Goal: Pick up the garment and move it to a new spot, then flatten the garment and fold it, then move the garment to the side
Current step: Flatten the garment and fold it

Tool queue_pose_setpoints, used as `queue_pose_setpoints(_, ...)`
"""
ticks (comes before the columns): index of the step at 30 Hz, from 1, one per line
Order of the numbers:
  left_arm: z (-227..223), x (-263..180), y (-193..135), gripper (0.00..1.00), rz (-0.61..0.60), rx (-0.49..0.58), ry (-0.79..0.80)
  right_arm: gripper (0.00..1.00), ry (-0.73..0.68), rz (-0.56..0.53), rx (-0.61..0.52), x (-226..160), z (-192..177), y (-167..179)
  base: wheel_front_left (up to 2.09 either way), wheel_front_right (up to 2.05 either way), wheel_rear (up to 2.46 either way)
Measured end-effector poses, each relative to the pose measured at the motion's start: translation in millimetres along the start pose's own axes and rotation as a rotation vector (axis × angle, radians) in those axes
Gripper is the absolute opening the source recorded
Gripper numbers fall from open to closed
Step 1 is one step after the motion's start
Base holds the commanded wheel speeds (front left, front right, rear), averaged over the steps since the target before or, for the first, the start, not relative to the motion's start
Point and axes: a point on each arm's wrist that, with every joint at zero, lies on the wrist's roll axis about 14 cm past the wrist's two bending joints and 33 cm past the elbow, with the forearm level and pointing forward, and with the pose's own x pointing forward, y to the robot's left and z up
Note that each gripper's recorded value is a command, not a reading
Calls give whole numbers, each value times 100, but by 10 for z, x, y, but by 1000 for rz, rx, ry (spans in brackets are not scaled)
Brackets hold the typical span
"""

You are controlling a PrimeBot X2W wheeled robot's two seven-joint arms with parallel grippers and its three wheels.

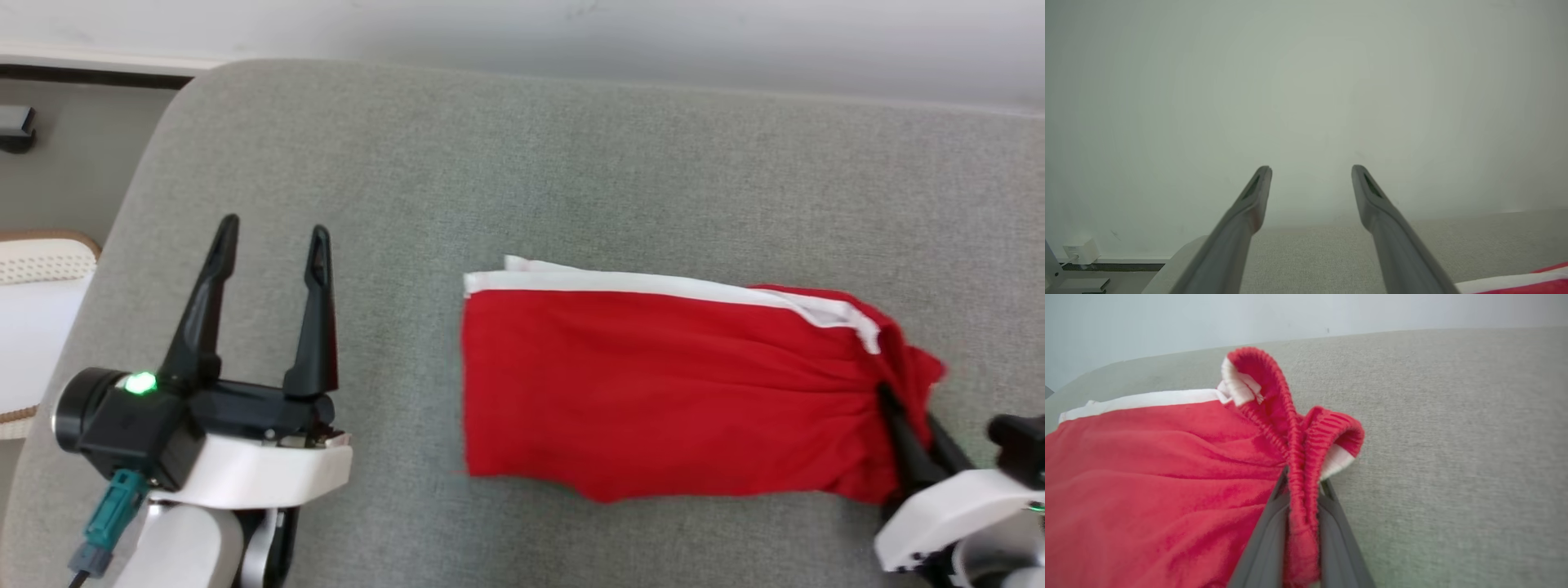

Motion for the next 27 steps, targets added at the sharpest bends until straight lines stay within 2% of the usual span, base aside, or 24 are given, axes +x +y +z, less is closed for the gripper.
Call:
queue_pose_setpoints(6,-121,-59,-23,100,-15,-10,41,0,-41,-112,-16,-219,181,-433,0,0,0)
queue_pose_setpoints(10,-187,-80,-59,100,-31,-15,63,0,-38,-97,21,-258,264,-384,0,0,0)
queue_pose_setpoints(15,-249,-107,-51,100,-34,-18,86,0,-34,106,220,-152,489,217,0,0,0)
queue_pose_setpoints(18,-264,-128,-52,100,-33,-23,93,0,4,252,287,-113,544,643,0,0,0)
queue_pose_setpoints(23,-293,-168,-23,100,-20,-32,108,0,121,456,380,-49,370,1285,0,0,0)
queue_pose_setpoints(27,-313,-190,-23,100,-15,-43,117,0,159,533,436,53,216,1626,0,0,0)
